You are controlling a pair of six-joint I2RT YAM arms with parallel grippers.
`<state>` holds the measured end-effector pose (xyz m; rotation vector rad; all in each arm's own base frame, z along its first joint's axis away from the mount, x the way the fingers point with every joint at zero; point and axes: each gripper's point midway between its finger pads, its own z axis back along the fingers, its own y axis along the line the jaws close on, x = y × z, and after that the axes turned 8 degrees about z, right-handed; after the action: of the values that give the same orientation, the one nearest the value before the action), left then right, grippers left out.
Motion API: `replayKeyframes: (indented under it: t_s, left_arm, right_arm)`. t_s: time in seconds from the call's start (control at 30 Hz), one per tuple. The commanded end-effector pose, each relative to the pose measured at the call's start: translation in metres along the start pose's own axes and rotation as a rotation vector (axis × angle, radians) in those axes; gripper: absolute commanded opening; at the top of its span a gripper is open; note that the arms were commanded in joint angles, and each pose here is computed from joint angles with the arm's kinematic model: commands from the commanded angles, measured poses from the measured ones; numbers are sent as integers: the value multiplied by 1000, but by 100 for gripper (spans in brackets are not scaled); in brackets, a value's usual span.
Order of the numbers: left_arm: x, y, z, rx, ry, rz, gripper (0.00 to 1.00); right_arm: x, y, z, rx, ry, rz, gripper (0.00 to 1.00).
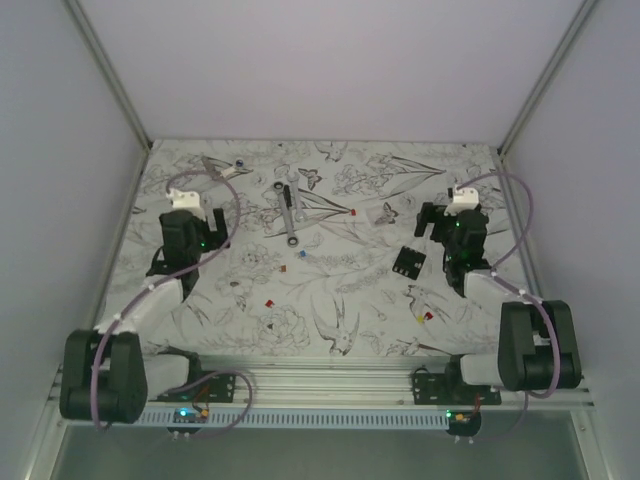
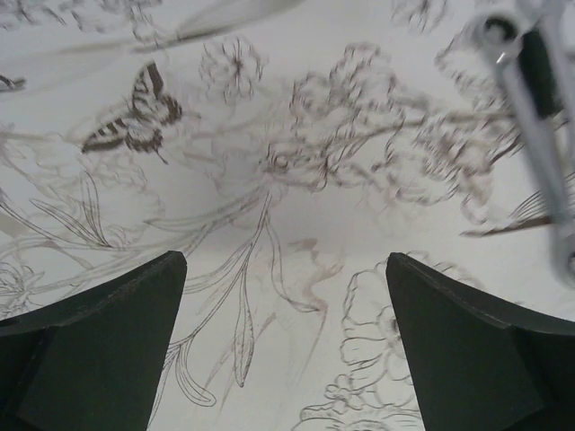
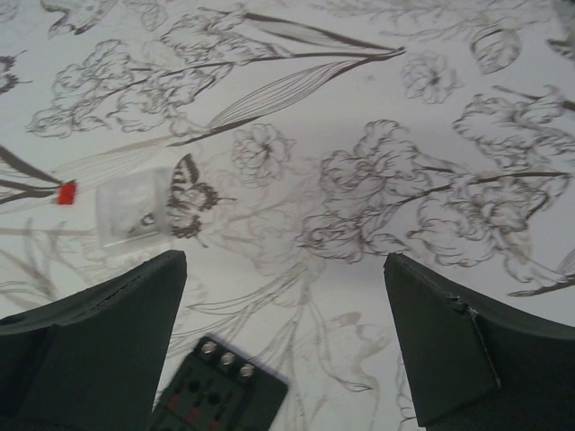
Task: Snap on the fuse box
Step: Move the fuse box base at the center of the board.
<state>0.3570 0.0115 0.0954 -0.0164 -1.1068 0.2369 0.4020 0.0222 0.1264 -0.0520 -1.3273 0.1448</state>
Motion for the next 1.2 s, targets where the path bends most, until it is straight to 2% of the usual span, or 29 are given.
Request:
replayKeyframes:
  t_s: [0.0,0.3,0.47,0.7,0.93,1.17]
  left_arm:
    - [0,-1,30,39,110,146,100]
    - [-20,-37,66,-104,210,424,100]
    - [-34,-56,77,-192,284,493,100]
    - [-44,-67,86,-243,343,503,100]
    - [-47,-75,91,-275,374,495,100]
    - [-46,-83,95,-301,389,492,100]
  right_arm:
    - [-19,25,8,52,187,-76,96]
    - [-40,68,36,70,382,-118,93]
    - [-59,72,35,15,447,-103,92]
    - [-75,81,22,16,493,-88,80]
    - [-83,110,21,103,542,-45,63]
    - [-83,146,34,186,557,-6,60]
